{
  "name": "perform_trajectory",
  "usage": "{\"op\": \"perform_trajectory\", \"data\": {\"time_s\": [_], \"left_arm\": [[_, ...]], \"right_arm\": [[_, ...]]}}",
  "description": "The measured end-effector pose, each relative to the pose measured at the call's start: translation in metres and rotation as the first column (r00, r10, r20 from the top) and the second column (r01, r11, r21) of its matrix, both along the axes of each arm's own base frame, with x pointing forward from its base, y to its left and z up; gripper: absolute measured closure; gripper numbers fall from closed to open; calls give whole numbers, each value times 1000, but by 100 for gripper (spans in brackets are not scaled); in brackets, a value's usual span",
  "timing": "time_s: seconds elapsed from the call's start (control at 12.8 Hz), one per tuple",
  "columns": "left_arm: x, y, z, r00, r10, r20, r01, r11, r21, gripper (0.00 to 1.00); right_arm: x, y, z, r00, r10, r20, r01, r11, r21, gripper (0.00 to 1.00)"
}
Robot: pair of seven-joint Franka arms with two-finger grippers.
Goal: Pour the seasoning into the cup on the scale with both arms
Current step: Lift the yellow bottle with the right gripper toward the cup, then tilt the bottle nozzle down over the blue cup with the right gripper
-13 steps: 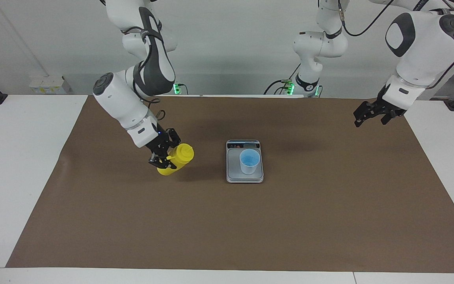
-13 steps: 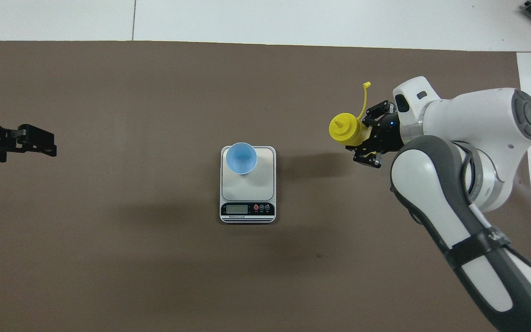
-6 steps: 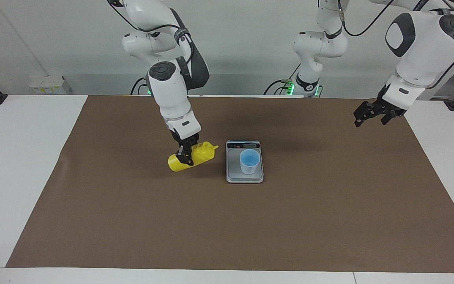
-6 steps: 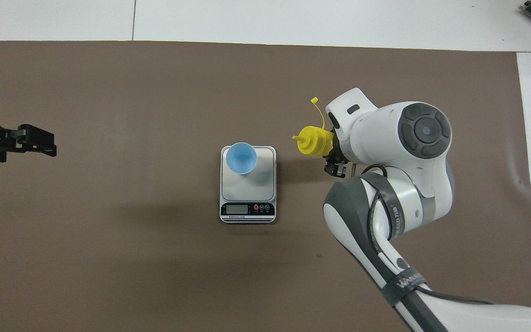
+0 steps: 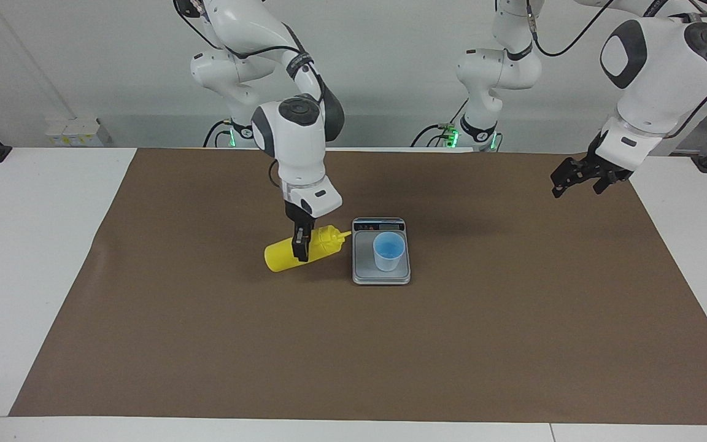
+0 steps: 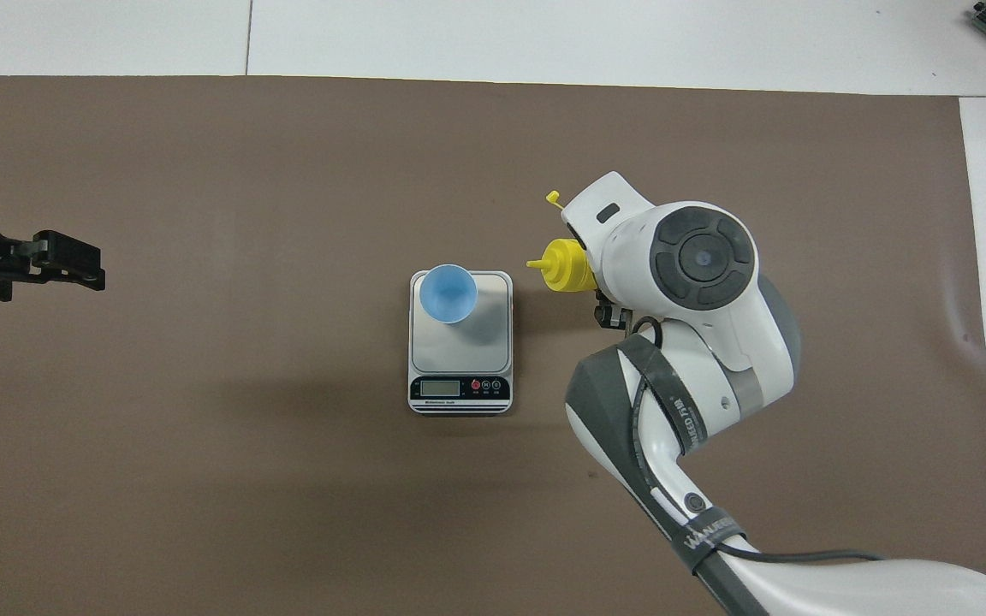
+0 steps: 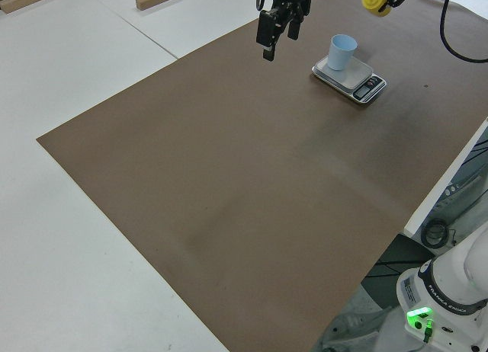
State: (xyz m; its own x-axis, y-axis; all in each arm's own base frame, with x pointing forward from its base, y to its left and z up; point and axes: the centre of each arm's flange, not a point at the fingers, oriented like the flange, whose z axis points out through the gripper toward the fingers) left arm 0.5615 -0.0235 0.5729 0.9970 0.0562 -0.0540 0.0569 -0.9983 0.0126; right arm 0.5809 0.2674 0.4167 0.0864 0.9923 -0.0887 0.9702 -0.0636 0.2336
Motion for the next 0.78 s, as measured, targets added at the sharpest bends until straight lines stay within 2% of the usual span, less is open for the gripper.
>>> {"op": "perform_trajectory", "data": {"time_s": [0.31, 0.55, 0.78], "left_arm": [[0, 0, 0, 1000, 0, 0, 0, 1000, 0, 0], [0, 0, 0, 1000, 0, 0, 0, 1000, 0, 0], [0, 0, 0, 1000, 0, 0, 0, 1000, 0, 0]], "right_arm": [[1, 40, -12, 1000, 16, 21, -14, 996, -93, 46], [-7, 68, -27, 995, 2, 102, 19, 980, -199, 46], [-11, 84, -32, 990, 17, 143, 17, 972, -236, 46]]}}
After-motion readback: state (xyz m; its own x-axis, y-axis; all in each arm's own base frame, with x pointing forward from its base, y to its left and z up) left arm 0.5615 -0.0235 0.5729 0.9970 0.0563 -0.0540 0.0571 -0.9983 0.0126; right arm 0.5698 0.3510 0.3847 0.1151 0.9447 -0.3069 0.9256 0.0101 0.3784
